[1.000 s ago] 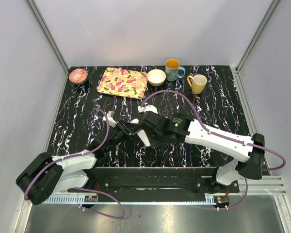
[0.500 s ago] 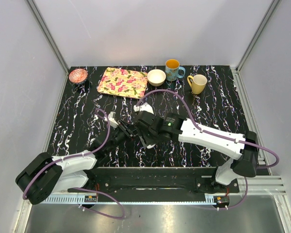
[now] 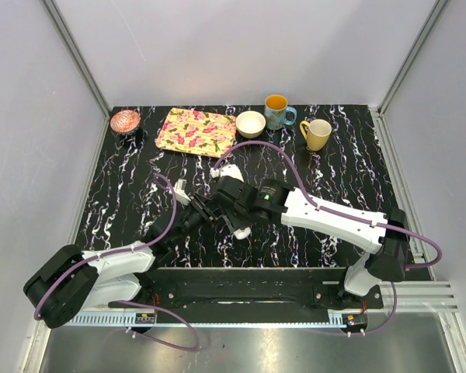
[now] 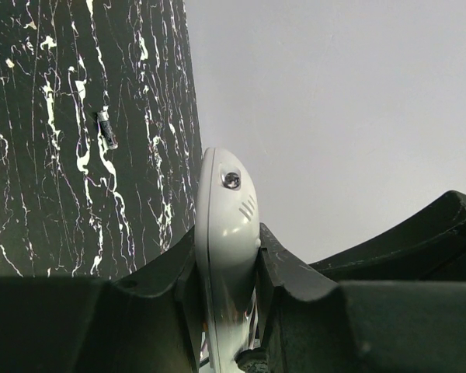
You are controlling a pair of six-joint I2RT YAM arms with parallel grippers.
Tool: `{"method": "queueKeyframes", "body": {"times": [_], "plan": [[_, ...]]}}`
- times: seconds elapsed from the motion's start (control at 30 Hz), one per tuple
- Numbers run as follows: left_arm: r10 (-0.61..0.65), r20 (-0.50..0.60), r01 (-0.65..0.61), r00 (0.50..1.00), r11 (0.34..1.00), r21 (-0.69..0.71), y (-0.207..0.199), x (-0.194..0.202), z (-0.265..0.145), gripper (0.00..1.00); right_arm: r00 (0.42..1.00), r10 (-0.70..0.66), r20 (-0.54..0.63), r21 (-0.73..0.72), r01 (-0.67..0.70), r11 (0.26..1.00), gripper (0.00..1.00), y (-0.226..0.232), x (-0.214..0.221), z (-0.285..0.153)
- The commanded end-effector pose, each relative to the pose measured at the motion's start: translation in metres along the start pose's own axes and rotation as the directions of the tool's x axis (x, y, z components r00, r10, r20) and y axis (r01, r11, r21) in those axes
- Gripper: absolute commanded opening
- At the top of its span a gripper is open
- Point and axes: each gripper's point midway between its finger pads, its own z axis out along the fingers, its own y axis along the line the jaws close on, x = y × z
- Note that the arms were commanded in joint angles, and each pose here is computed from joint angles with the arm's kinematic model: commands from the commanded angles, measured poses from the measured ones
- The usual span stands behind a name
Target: Load the batteries into the remote control
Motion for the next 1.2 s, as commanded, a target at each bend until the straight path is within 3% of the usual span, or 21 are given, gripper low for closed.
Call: {"method": "queueKeyframes", "body": {"times": [0.0,0.43,0.93,0.97,1.0,1.07,1.1,1.17], "plan": [[0.000,0.011,-0.002,1.000,0.990,0.138,-0.038,-0.003,-0.004,0.00,0.998,0.014,0.054,-0.015,-0.014,1.000,0.45,-0.004,-0.018,-0.011],[0.005,0.014,-0.007,1.000,0.991,0.133,-0.037,-0.003,-0.003,0.00,0.998,0.031,0.050,-0.031,-0.030,0.999,0.01,-0.006,-0.017,-0.014],[0.017,0.023,-0.019,1.000,0.995,0.099,-0.030,-0.005,0.000,0.00,0.995,0.047,0.089,-0.037,-0.044,0.998,0.00,-0.012,-0.026,-0.037],[0.023,0.025,-0.025,0.999,0.995,0.095,-0.029,-0.005,0.000,0.00,0.994,0.048,0.097,-0.047,-0.044,0.998,0.10,-0.011,-0.028,-0.040],[0.025,0.025,-0.027,0.999,0.997,0.078,-0.026,-0.005,0.002,0.00,0.992,0.054,0.114,-0.070,-0.047,0.996,0.31,-0.009,-0.031,-0.045],[0.030,0.032,-0.032,0.999,0.998,0.063,-0.023,-0.006,0.002,0.00,0.987,0.068,0.143,-0.084,-0.056,0.995,0.55,-0.009,-0.036,-0.051],[0.031,0.039,-0.033,0.999,0.998,0.055,-0.020,-0.007,0.002,0.00,0.981,0.080,0.175,-0.088,-0.066,0.994,0.72,-0.011,-0.041,-0.058],[0.030,0.047,-0.032,0.998,0.998,0.047,-0.017,-0.009,0.001,0.00,0.973,0.094,0.211,-0.084,-0.078,0.993,0.86,-0.016,-0.046,-0.064]]}}
